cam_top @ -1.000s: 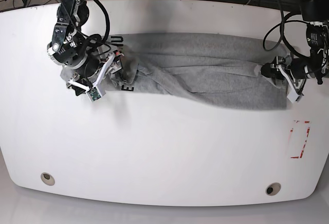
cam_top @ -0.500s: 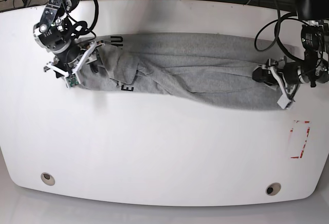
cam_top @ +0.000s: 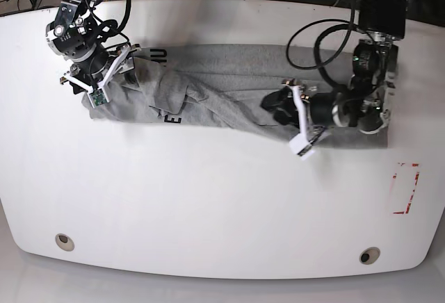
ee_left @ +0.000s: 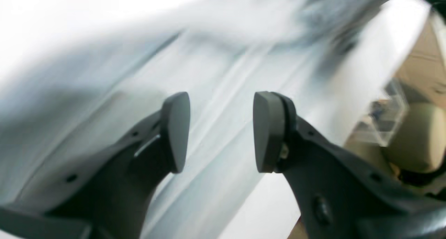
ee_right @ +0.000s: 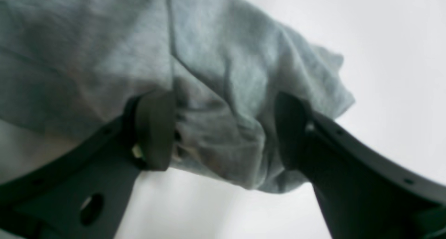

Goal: Fold the T-shirt properly

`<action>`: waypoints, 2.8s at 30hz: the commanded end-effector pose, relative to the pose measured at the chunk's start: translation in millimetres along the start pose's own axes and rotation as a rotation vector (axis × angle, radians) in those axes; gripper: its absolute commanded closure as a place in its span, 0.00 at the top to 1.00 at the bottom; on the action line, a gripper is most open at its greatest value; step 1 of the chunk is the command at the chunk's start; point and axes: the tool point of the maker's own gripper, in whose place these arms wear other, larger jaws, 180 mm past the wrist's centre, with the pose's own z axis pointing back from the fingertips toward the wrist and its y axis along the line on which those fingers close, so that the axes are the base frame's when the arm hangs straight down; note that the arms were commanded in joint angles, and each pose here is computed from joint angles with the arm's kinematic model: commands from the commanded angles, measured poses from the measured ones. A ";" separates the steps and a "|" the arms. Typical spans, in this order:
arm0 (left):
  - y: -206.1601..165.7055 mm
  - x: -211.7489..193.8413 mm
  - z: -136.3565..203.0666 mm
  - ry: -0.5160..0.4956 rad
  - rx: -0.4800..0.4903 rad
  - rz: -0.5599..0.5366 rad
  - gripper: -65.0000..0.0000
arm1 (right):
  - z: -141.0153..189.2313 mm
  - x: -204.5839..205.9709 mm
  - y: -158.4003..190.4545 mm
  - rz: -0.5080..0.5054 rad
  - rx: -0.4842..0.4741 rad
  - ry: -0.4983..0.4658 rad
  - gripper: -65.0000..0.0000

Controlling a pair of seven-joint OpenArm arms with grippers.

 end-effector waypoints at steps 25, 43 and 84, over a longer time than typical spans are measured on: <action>-113.5 6.3 -133.2 0.054 -0.233 -0.008 0.42 | -26.2 -15.7 3.2 -0.089 0.059 0.008 0.20; -77.4 -29.0 -137.3 0.101 -0.180 0.078 0.42 | -23.4 -18.5 -4.7 -0.088 0.035 0.015 0.07; -80.9 29.4 -88.5 -0.115 -0.354 0.163 0.43 | 12.9 16.6 -44.3 -0.030 -0.104 -0.090 0.62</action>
